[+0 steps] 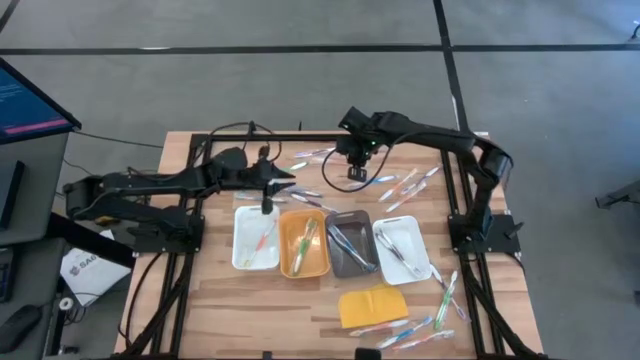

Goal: Pick & Place Toothbrushes
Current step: Put the orange toothbrush into the left white bin

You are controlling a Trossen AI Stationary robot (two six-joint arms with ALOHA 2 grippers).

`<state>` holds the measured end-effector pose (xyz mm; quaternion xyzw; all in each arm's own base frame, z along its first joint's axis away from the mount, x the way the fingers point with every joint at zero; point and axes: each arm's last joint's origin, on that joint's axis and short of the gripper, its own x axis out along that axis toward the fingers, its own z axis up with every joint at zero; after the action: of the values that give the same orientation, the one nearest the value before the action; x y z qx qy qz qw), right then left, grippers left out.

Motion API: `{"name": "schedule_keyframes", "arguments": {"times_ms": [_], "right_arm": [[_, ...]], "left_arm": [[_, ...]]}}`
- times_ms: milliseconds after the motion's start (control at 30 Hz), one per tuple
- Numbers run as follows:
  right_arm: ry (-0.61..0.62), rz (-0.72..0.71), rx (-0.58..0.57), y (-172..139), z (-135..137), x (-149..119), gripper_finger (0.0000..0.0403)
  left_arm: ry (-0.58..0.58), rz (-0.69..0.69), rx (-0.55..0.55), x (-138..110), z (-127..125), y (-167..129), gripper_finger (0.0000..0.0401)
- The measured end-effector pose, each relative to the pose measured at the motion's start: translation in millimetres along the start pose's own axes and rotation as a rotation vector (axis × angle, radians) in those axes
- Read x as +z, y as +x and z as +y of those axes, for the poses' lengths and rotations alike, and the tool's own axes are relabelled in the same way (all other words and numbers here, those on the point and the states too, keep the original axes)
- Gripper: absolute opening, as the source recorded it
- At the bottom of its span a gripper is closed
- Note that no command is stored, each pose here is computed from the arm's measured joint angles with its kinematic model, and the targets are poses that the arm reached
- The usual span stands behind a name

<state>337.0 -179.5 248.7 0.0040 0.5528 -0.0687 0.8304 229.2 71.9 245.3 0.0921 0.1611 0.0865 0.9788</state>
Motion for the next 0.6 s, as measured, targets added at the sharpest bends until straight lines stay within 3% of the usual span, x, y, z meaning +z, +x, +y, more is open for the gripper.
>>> {"name": "schedule_keyframes", "arguments": {"times_ms": [367, 600], "right_arm": [[-0.023, -0.047, 0.027, -5, 35, 14, 0.0000], [-0.013, -0.050, 0.028, -5, 37, 15, 0.0000]], "left_arm": [[0.423, 0.140, 0.214, -16, -14, 58, 0.0081], [0.670, 0.321, 0.326, -21, -24, 103, 0.0123]]}}
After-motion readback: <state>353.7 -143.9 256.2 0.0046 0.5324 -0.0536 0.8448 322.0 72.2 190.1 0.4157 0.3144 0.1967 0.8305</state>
